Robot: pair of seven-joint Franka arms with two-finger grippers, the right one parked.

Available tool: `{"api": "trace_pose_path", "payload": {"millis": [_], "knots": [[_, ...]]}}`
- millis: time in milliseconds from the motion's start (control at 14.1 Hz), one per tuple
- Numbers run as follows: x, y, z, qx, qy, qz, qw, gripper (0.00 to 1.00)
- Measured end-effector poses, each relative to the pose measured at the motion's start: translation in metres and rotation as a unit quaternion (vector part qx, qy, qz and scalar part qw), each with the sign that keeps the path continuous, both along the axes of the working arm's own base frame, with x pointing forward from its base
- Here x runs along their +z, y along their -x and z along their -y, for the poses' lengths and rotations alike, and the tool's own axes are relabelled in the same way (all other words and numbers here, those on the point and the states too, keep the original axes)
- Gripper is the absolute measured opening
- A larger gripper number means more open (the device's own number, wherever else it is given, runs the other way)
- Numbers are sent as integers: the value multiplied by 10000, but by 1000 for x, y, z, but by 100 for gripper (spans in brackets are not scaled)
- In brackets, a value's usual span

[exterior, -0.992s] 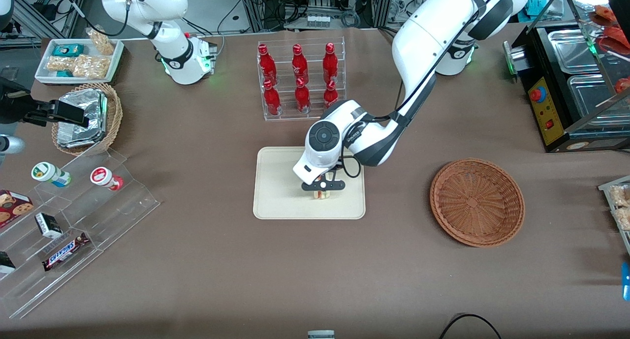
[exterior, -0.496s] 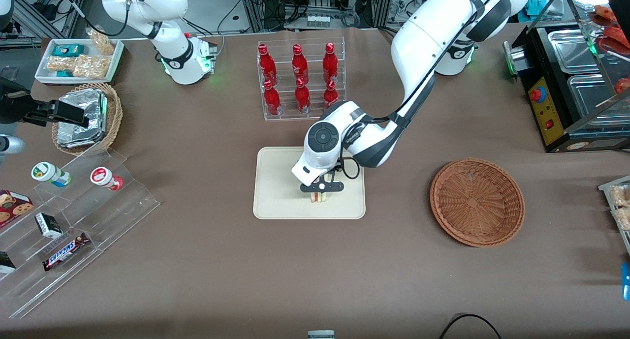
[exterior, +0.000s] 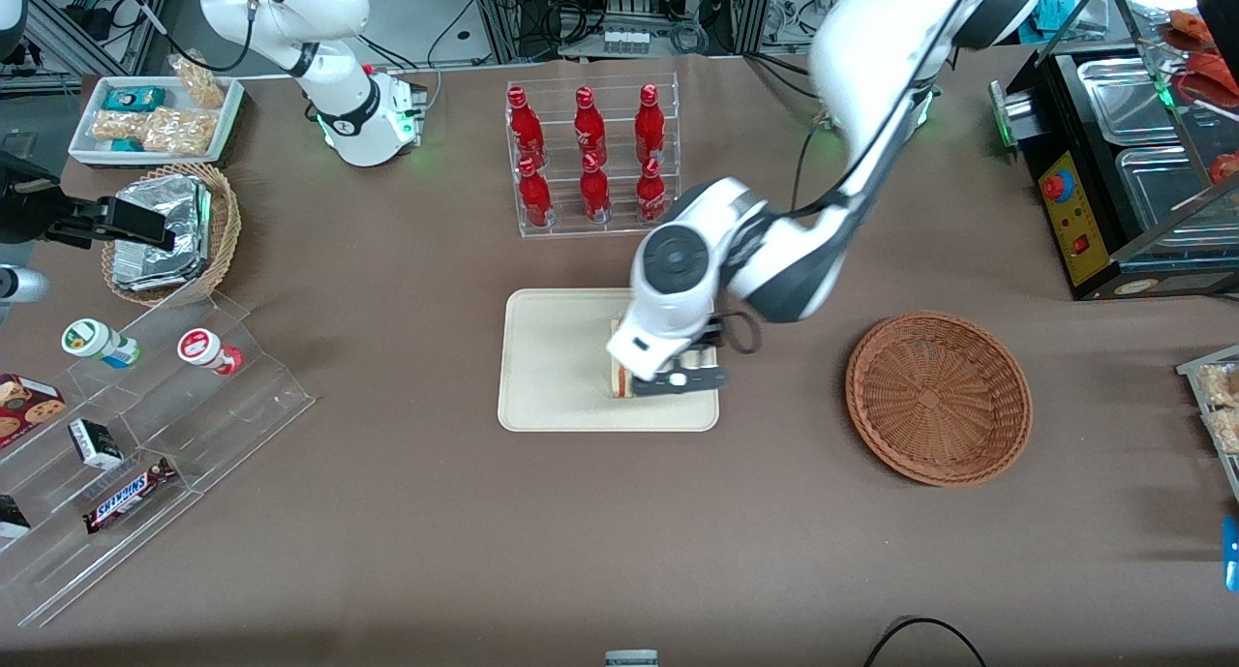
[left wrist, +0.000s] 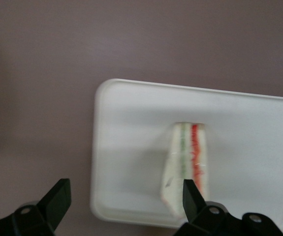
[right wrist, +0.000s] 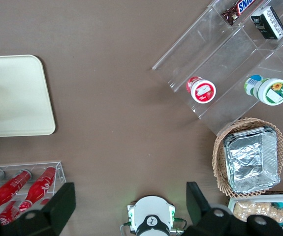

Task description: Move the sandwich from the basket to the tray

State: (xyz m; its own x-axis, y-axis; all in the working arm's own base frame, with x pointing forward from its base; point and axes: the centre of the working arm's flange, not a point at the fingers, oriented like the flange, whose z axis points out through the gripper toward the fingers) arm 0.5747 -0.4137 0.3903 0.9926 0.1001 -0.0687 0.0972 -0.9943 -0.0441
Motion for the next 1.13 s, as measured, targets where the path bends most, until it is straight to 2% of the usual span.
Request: {"api": "trace_pose_path", "payload": {"millis": [213,354,709,921,1134], "knots": [[79,-17,-103,24,-226,-344,9991,100],[124,-22,-183,146,-307,-551,9979,100],[192,-10,-324,176,-260,-788,9964,100],[202,-7,-362,224,-204,-800,9963,100],[210,-4,-357,193,-178,-730,9970,100]]}}
